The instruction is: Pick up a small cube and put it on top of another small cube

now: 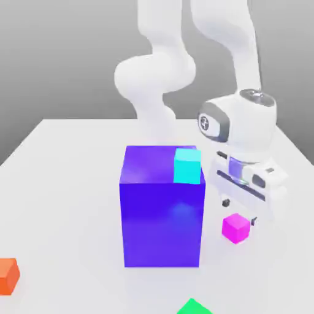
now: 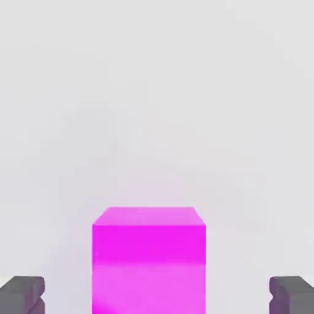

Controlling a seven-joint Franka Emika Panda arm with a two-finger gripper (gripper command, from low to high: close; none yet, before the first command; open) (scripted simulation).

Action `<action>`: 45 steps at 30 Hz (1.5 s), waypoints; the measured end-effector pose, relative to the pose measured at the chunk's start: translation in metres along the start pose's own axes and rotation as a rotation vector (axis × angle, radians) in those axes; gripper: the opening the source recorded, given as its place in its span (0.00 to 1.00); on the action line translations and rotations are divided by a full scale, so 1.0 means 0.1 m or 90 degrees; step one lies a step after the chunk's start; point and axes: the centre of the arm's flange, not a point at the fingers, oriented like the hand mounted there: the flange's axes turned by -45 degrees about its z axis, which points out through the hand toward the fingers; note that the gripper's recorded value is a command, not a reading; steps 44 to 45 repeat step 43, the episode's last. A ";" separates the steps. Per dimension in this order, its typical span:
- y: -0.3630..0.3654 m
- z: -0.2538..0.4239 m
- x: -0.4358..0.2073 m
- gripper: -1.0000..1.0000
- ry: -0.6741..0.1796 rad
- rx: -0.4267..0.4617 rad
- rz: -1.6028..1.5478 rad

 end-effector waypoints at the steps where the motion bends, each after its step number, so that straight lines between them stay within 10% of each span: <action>1: -0.01 0.08 0.00 0.50 0.000 0.000 0.000; 2: -0.01 0.17 0.00 0.00 0.000 0.000 0.000; 19: 0.17 -0.46 -0.08 0.00 0.002 0.004 0.047; 38: 1.33 -0.54 -2.53 0.00 0.001 0.001 0.649; 39: 1.33 -0.40 -2.53 1.00 0.001 0.001 0.651; 45: 1.33 -0.40 -2.53 1.00 0.001 0.001 0.651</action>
